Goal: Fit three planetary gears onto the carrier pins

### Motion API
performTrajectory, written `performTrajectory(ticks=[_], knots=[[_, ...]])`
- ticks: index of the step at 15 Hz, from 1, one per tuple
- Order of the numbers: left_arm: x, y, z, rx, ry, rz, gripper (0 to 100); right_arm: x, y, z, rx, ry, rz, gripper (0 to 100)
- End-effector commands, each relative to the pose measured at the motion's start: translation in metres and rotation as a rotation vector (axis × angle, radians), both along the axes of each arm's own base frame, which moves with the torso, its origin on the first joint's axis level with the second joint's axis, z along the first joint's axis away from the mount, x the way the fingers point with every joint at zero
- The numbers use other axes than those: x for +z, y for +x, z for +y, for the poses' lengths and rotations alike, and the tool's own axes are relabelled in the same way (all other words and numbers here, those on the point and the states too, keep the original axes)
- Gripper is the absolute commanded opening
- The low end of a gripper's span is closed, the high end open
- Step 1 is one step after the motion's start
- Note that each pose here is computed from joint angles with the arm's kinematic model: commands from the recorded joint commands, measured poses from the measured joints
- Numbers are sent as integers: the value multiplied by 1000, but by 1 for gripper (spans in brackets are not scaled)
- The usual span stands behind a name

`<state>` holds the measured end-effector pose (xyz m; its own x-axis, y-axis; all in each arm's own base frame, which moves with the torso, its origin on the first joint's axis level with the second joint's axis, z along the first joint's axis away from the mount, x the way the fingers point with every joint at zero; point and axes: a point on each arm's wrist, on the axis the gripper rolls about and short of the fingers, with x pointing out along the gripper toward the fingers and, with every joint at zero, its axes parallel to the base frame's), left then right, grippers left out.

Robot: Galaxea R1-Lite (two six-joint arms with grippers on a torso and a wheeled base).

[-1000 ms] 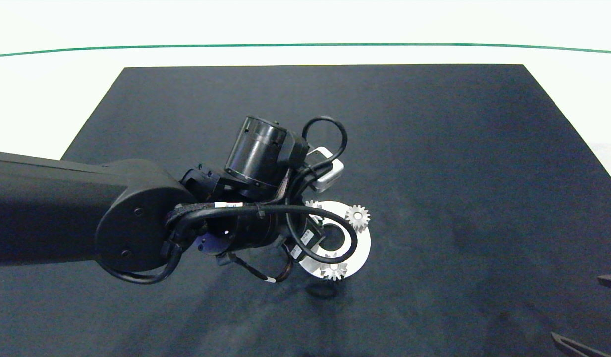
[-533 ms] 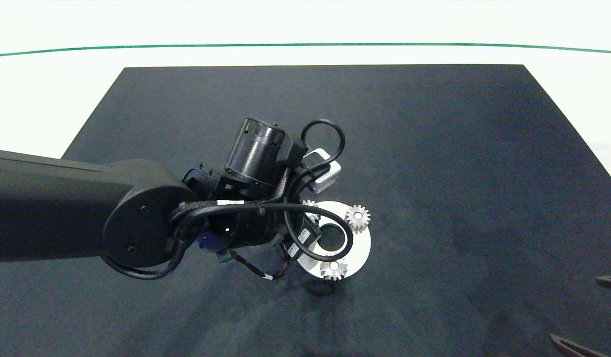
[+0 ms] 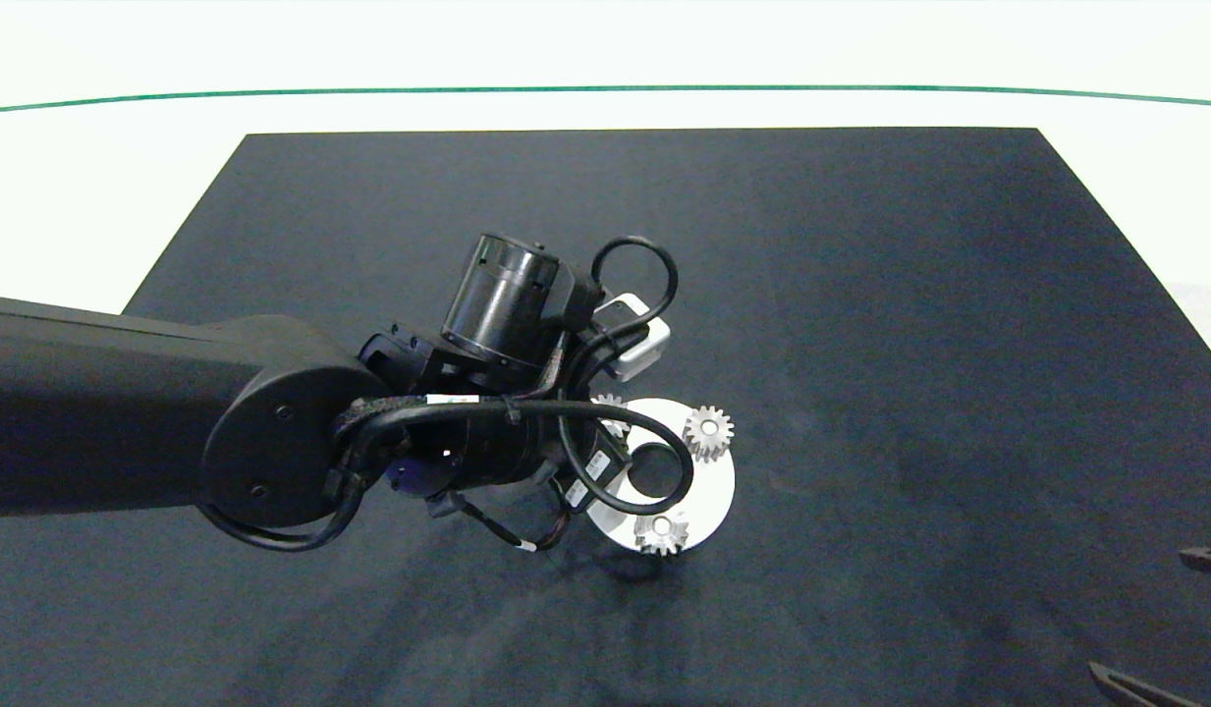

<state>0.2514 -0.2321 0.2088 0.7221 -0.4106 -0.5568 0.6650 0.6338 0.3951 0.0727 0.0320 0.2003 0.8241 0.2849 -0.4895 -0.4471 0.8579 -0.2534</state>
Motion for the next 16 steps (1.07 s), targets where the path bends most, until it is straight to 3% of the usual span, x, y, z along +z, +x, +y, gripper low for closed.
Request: performTrajectory(ticks=[1,16], knots=[[-1,-1,1,2,4,4,0,0,0,0,0,-2,2,100],[-3,0,5,17,3,12,0,-1,0,0,2,-4,5,100]])
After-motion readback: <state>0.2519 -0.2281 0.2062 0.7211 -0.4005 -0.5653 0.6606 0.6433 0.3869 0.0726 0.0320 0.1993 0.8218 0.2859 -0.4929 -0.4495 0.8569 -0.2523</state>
